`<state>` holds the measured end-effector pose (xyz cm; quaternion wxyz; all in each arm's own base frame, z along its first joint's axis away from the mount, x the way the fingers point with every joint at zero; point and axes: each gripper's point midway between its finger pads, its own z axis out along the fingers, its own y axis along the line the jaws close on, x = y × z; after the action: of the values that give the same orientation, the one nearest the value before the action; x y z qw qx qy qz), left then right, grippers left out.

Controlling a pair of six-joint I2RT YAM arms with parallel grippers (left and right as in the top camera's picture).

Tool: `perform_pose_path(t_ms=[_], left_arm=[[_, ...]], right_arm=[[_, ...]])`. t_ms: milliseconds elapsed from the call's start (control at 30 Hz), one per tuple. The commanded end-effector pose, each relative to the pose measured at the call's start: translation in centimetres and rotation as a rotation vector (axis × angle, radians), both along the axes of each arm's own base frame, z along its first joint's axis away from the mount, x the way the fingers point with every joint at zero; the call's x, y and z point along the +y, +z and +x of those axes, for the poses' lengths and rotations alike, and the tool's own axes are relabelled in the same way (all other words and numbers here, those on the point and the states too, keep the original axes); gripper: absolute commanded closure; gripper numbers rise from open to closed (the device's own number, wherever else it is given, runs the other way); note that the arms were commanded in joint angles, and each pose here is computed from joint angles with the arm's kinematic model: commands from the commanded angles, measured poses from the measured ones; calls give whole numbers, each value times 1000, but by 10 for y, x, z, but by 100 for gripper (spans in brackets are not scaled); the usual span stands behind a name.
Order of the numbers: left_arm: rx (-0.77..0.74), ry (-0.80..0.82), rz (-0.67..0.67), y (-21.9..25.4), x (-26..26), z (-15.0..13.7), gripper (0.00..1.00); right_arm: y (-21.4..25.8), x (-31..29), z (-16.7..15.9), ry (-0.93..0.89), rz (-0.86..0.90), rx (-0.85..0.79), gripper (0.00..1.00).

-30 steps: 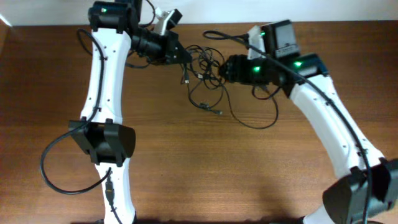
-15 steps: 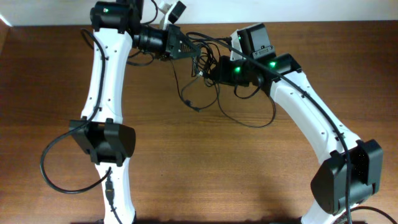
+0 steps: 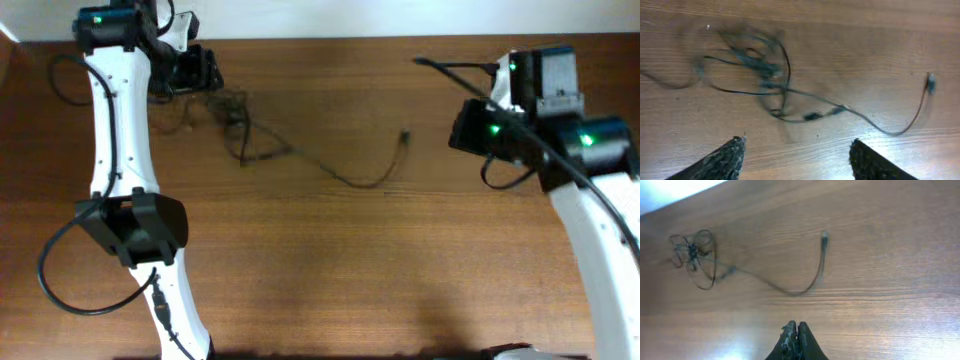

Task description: Untangle cables

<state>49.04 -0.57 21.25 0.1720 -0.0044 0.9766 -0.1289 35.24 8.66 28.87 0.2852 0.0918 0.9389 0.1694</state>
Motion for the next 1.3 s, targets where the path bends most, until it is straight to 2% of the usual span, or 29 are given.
perform_pose_path(t_ms=[0, 67, 100, 133, 167, 233, 267, 300, 433, 500, 667, 767, 933, 967, 1000, 1067, 1100, 1133, 1167, 1200, 1233, 1267], left_arm=[[-67, -124, -51, 23, -36, -3, 32], [-100, -244, -116, 29, -59, -7, 35], [-98, -239, -92, 27, -56, -6, 36], [-97, -226, -54, 25, -50, -4, 36], [-96, -208, -5, 22, -42, -1, 38], [-94, -53, 105, 10, -15, 17, 39], [-89, 2, 114, 5, -11, 24, 41], [-80, 36, 109, -2, -9, 28, 49], [14, 203, 143, -47, 7, 40, 67], [66, 277, 195, -74, 20, 43, 67], [139, 282, 207, -140, 22, 56, 64], [199, 276, 214, -185, 22, 57, 57], [238, 272, 219, -221, 22, 57, 58], [247, 270, 220, -223, 22, 55, 61], [261, 269, 221, -224, 22, 52, 69], [323, 262, 228, -225, 21, 37, 100], [357, 257, 227, -225, 20, 28, 100], [405, 239, 197, -225, 13, 18, 100], [409, 143, 120, -223, -3, 15, 100], [382, -5, 2, -214, -28, 16, 100], [307, -237, -231, -185, -73, 14, 100], [279, -290, -303, -170, -87, 12, 100]], right_arm=[[5, 13, -7, 58, 26, -8, 96], [2, 16, -6, 67, 36, 3, 94], [2, 16, -6, 67, 36, 3, 90], [1, 15, -6, 68, 35, 5, 84], [1, 15, -7, 70, 32, 7, 74], [-2, 14, -7, 68, 23, 15, 66], [-3, 14, -6, 68, 23, 20, 64], [-5, 14, -5, 68, 22, 26, 64], [-22, 15, -4, 67, 12, 92, 64], [-29, 14, -5, 67, 8, 122, 64], [-37, 14, -7, 66, 4, 155, 64], [-37, 14, -7, 66, 4, 155, 63], [-37, 14, -7, 66, 4, 156, 63], [-37, 14, -7, 66, 4, 156, 63], [-37, 14, -7, 66, 4, 156, 63], [-37, 14, -7, 67, 3, 156, 63], [-37, 14, -7, 67, 3, 156, 63], [-38, 14, -8, 74, -1, 159, 63], [-38, 14, -8, 80, -6, 158, 63], [-38, 14, -8, 82, -7, 157, 63], [-38, 14, -8, 81, -6, 157, 63], [-38, 14, -8, 81, -6, 157, 63]])
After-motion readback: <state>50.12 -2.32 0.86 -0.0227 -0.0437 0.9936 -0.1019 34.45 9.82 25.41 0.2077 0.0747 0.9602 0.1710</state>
